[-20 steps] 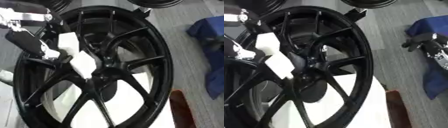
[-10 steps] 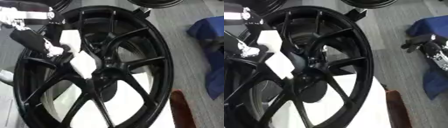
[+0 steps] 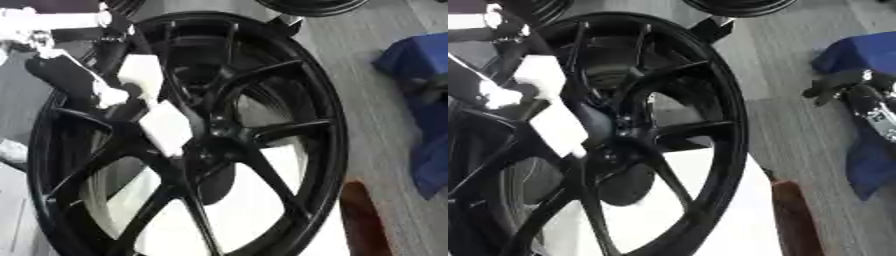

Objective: Pull the pin out of the wheel hub.

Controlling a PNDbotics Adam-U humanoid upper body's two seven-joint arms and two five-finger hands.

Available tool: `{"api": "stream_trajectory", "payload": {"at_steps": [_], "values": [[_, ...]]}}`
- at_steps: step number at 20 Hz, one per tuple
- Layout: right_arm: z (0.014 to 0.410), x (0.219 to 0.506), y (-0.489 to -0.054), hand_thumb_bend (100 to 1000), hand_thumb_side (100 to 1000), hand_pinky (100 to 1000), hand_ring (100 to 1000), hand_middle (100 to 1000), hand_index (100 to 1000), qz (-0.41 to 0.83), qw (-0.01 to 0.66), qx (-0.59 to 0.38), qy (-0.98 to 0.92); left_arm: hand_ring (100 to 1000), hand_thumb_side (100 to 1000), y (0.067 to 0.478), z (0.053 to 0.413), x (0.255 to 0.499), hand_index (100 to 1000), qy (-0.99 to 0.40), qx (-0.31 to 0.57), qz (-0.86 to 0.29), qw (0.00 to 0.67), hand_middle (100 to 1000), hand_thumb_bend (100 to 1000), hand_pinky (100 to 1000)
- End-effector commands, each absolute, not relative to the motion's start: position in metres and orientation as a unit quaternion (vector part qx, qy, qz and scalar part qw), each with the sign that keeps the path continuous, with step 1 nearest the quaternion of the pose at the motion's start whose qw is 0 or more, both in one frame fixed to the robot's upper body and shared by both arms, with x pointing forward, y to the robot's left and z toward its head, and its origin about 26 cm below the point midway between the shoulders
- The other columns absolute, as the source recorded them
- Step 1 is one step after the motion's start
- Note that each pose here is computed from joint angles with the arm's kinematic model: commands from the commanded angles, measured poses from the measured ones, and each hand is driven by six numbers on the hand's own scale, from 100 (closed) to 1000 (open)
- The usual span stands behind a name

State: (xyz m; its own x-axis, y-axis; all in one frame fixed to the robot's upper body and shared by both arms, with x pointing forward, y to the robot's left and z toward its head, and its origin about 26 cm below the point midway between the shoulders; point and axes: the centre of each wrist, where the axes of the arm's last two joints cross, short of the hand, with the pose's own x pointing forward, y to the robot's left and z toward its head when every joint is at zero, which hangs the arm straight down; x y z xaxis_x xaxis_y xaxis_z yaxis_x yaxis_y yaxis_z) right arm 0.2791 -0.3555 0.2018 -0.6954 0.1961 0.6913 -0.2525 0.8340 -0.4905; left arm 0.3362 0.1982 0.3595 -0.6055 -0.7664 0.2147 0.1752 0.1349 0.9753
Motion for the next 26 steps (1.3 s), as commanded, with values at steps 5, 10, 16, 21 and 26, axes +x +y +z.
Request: {"api": "stream_trajectory", "payload": {"at_steps": [5,10,16,21,26], "values": [[0.211,0.275,-0.355,100,662,953,742,546,733,0.293,0.377,0.005,-0.878,506,127,0.233,0.404,0.301,348,-0.736,0.26,-0.526,0.338,218,146,594],[0.21,0.275,-0.357,100,665,954,742,547,734,0.294,0.38,0.002,-0.877,500,115,0.263,0.422,0.288,342,-0.783,0.288,-0.445,0.327,205,103,581],[0.211,0.274,-0.359,100,657,954,743,547,734,0.286,0.382,-0.005,-0.879,496,130,0.346,0.417,0.299,346,-0.793,0.349,-0.296,0.402,199,100,565],[0.212,0.273,-0.362,100,651,955,742,548,734,0.274,0.381,-0.007,-0.883,505,149,0.427,0.379,0.314,367,-0.757,0.391,-0.174,0.493,211,100,571],[0.212,0.272,-0.363,100,648,954,742,547,735,0.269,0.381,-0.009,-0.884,711,204,0.47,0.338,0.319,745,-0.72,0.411,-0.161,0.535,565,100,721]]}}
